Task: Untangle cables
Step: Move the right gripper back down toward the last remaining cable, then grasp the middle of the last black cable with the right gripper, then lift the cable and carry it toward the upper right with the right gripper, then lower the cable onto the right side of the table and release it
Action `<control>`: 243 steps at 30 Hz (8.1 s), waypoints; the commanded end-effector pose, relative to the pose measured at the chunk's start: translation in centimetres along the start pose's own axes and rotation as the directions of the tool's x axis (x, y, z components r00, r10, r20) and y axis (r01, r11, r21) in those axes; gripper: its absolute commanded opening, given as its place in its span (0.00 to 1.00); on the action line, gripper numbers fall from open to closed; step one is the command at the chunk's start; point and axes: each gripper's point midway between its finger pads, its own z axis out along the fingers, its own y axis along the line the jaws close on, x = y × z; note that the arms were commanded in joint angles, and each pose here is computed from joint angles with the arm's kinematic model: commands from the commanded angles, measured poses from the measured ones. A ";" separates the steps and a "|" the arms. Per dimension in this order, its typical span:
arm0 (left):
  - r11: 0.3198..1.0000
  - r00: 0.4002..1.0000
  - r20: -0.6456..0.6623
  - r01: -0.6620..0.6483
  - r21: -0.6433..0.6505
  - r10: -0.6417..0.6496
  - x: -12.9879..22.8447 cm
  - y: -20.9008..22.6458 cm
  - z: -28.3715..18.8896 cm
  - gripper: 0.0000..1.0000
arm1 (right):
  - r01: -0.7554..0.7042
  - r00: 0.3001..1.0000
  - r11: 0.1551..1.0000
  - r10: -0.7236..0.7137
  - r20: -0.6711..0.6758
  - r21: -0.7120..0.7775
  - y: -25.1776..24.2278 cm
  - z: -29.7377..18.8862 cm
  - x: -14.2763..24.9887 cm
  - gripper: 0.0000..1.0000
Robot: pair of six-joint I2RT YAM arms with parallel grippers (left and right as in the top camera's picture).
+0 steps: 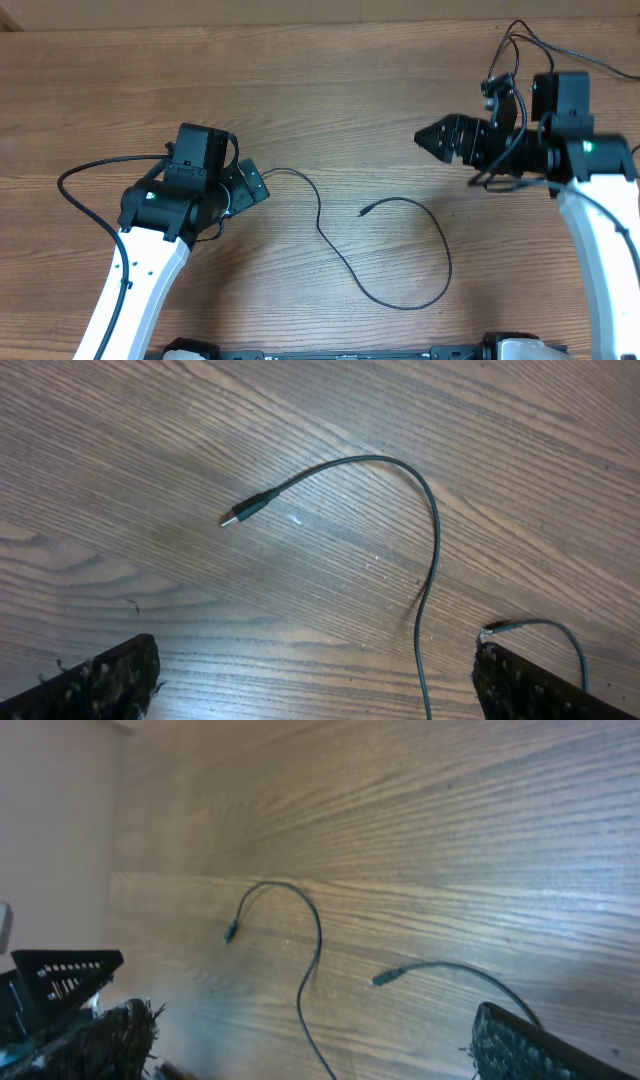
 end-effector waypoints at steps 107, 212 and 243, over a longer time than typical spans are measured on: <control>0.997 1.000 0.031 0.002 -0.071 0.000 -0.2 1.6 -0.4 1.00 | 0.536 0.836 0.836 -0.505 -0.213 0.120 0.9 19.9 22.2 0.44; 0.998 0.999 0.038 0.002 -0.065 0.000 -0.4 1.5 -0.4 0.99 | -0.101 0.649 0.590 -0.571 0.503 0.801 -8.1 -24.4 -21.1 0.04; 0.998 0.999 0.038 0.002 -0.065 0.000 -0.4 1.5 -0.4 1.00 | -0.791 0.603 0.260 0.175 0.779 0.554 -24.3 -17.9 -11.2 0.04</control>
